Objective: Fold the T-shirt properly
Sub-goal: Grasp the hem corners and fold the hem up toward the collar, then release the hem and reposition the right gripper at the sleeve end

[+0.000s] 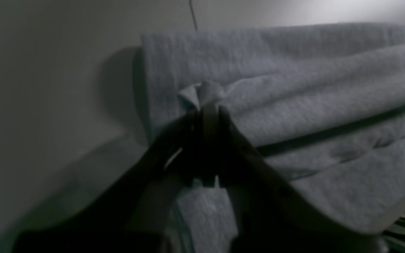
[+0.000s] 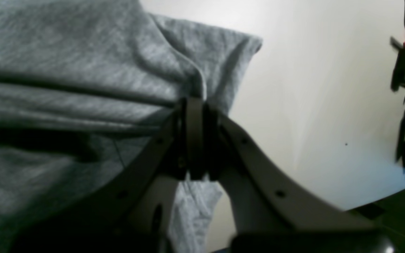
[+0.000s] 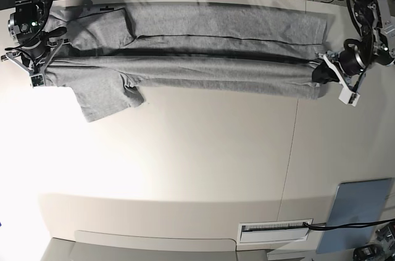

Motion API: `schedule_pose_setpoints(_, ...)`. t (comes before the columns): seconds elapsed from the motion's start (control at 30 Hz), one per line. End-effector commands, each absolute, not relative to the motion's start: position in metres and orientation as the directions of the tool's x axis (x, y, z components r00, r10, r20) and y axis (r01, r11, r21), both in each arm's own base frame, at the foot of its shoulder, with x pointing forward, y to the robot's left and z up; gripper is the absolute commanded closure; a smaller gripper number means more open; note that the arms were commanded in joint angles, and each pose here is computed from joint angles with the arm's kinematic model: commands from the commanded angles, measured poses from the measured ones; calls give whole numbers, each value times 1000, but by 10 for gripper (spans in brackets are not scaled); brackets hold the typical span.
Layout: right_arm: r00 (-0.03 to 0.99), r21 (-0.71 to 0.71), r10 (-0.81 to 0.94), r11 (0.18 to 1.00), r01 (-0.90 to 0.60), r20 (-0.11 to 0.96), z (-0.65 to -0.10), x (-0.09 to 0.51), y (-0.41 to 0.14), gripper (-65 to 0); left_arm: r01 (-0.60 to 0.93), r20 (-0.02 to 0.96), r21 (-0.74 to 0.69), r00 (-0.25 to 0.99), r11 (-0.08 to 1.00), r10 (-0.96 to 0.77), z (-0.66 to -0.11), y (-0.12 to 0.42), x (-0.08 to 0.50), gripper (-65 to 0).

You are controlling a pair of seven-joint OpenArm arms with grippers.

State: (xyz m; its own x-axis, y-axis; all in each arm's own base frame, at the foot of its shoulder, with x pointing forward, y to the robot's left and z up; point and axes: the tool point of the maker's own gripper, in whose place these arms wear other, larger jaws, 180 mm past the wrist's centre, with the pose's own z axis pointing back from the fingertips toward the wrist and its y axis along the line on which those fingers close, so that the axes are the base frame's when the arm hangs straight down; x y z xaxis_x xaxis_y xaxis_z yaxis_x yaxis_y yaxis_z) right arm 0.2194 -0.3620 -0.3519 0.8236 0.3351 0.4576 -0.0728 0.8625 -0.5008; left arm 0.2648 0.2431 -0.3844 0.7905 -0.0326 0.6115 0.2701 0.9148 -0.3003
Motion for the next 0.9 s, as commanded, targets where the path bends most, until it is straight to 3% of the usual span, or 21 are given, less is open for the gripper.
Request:
schedule_pose_setpoints(0.0,811,-557,360,829,-52,461,-336,226,-375,0,290,648,-273,760,917,-47,-365,252,275,0)
schedule_pose_setpoints(0.3,831,-572,356,819,-57,428,-337,221,-379,0,315,617,-288,783,904,-76,-359,252,268,-2)
schedule_pose_setpoints(0.43,822,-569,377,818,-80,426,-338,223,-376,0,335,622,-283,777,898,-94,-359,251,267,-224)
schedule_pose_setpoints(0.53,805,-566,402,818,-102,436,-337,227,-372,-178,335,620,-279,779,900,-98,-359,252,267,-343)
schedule_pose_setpoints(0.6,794,-566,409,818,-101,450,-336,229,-371,-280,332,613,-264,783,905,-108,-361,254,266,-365)
schedule_pose_setpoints(0.73,775,-565,414,820,-89,478,-332,235,-369,-295,324,606,-251,788,912,-112,-363,257,266,-365)
schedule_pose_setpoints(0.87,723,-524,386,851,-38,573,-318,256,-362,-295,323,607,-257,787,911,-108,-363,256,266,-365)
